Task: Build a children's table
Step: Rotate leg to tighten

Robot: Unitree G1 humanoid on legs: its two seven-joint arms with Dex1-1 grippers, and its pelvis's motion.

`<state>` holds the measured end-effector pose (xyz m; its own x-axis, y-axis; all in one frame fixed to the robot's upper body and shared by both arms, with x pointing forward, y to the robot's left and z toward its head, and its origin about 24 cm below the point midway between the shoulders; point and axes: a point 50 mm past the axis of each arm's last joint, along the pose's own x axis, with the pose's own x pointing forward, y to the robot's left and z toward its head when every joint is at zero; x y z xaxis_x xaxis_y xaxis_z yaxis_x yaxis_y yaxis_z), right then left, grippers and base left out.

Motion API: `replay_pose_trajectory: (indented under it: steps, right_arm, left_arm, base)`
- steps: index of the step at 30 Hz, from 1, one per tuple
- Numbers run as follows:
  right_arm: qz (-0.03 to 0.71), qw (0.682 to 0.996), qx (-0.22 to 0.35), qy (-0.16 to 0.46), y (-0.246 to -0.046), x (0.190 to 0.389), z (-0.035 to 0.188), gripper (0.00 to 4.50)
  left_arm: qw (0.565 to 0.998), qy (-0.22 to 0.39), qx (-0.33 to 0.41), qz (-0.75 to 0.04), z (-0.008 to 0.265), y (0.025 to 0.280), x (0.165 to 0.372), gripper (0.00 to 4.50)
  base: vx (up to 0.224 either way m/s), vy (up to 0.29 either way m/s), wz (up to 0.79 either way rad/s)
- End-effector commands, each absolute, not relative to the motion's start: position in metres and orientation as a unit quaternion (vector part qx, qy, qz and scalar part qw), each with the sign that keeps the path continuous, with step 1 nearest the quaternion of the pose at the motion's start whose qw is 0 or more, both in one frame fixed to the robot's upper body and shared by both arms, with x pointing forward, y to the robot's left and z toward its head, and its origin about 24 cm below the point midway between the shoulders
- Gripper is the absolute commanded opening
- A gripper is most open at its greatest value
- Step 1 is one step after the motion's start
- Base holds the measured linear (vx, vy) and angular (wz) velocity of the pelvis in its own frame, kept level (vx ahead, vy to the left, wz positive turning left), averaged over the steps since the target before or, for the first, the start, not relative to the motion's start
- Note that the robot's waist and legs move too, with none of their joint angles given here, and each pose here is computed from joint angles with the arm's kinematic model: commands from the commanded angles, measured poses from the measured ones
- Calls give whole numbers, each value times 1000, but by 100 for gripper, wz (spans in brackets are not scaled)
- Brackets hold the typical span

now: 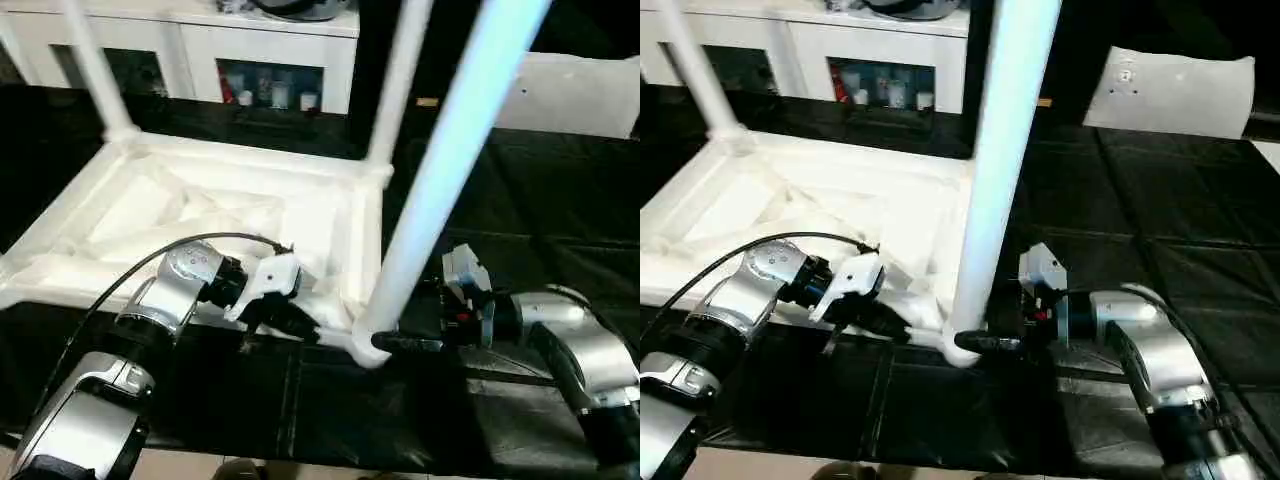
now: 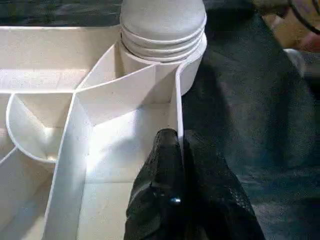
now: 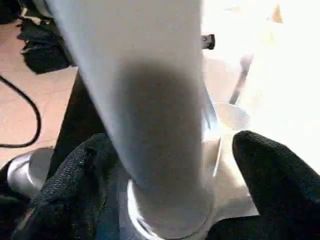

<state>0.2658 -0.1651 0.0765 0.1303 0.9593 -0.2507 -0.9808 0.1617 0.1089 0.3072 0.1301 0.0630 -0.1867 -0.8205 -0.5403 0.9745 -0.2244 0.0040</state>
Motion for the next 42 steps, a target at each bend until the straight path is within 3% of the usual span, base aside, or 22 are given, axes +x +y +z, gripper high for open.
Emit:
replay_pose_trajectory:
  steps: [1, 7, 10, 12, 14, 21, 23, 24, 26, 27, 28, 34, 39, 42]
  right_arm:
    - [662, 736, -37, 136, -167, 267, 77, 375]
    - [688, 710, -27, 149, -164, 265, 77, 317]
    - [693, 704, -23, 152, -163, 265, 76, 282]
    - [694, 703, -22, 152, -163, 265, 76, 282]
    - [696, 702, -20, 153, -162, 265, 76, 248]
    - [698, 697, 9, 161, -157, 260, 71, 212]
    - [675, 720, 29, 159, -149, 261, 70, 211]
    - [640, 751, 39, 161, -137, 263, 69, 210]
    - [596, 787, 13, 160, -124, 265, 63, 209]
    - [589, 792, 11, 162, -122, 265, 61, 209]
    - [552, 816, 24, 170, -111, 266, 57, 207]
    - [427, 883, 63, 184, -82, 273, 51, 199]
    - [355, 914, 69, 184, -63, 280, 55, 199]
    - [356, 918, 66, 163, -54, 282, 62, 199]
  left_arm:
    - [559, 146, 238, -781, 72, 119, 306, 0]
    - [553, 141, 242, -785, 75, 118, 307, 0]
    - [551, 139, 243, -786, 75, 117, 307, 0]
    - [551, 139, 243, -786, 75, 117, 306, 0]
    - [550, 139, 243, -787, 75, 118, 306, 0]
    - [561, 143, 230, -783, 73, 119, 307, 0]
    - [591, 137, 212, -766, 76, 115, 311, 0]
    - [626, 131, 204, -741, 78, 109, 315, 0]
    - [656, 128, 203, -715, 77, 102, 318, 0]
    - [662, 128, 203, -711, 76, 100, 318, 0]
    - [688, 132, 197, -685, 74, 92, 320, 0]
    - [772, 135, 152, -602, 72, 60, 327, 0]
    - [824, 139, 125, -536, 77, 43, 334, 0]
    - [839, 132, 127, -512, 82, 40, 337, 0]
  base:
    - [0, 0, 0]
    - [0, 0, 0]
    - [0, 0, 0]
    - [0, 0, 0]
    - [0, 0, 0]
    - [0, 0, 0]
    - [0, 0, 0]
    - [0, 0, 0]
    - [0, 0, 0]
    - [0, 0, 0]
    - [0, 0, 0]
    - [0, 0, 0]
    - [0, 0, 0]
    - [0, 0, 0]
